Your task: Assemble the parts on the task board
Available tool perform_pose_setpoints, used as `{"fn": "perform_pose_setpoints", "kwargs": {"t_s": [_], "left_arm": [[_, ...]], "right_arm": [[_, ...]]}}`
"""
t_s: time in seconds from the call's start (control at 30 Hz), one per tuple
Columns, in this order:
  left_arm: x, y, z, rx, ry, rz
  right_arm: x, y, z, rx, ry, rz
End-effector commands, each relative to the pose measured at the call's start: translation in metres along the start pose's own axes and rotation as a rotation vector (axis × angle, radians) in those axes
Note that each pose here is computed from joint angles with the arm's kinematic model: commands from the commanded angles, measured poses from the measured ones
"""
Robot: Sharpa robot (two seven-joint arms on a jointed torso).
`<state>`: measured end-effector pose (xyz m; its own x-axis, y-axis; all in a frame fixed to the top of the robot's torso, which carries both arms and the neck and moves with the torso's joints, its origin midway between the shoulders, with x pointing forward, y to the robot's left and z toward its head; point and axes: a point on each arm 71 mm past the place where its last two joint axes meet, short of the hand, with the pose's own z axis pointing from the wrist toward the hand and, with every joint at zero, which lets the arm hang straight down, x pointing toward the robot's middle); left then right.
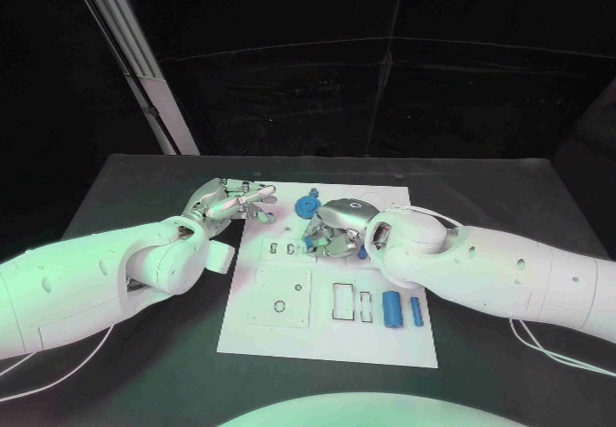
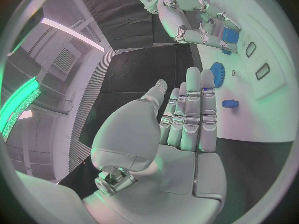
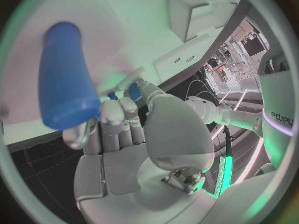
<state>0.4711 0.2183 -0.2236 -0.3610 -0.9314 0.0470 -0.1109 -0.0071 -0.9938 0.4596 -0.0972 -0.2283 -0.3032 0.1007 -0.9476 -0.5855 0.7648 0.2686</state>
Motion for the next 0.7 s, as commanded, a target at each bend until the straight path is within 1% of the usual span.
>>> {"fn": "perform_pose_setpoints", "kwargs": {"t_s": [0.03, 0.7], "left_arm": [[0.0014, -0.0001, 0.0004, -0.008, 0.011, 0.0], [0.0012, 0.0, 0.0006, -0.009, 0.011, 0.0]], "right_arm": [[0.032, -0.0147, -0.007, 0.083, 0.183, -0.04], [0.0314, -0.0132, -0.0068, 0.076, 0.175, -0.036]]}}
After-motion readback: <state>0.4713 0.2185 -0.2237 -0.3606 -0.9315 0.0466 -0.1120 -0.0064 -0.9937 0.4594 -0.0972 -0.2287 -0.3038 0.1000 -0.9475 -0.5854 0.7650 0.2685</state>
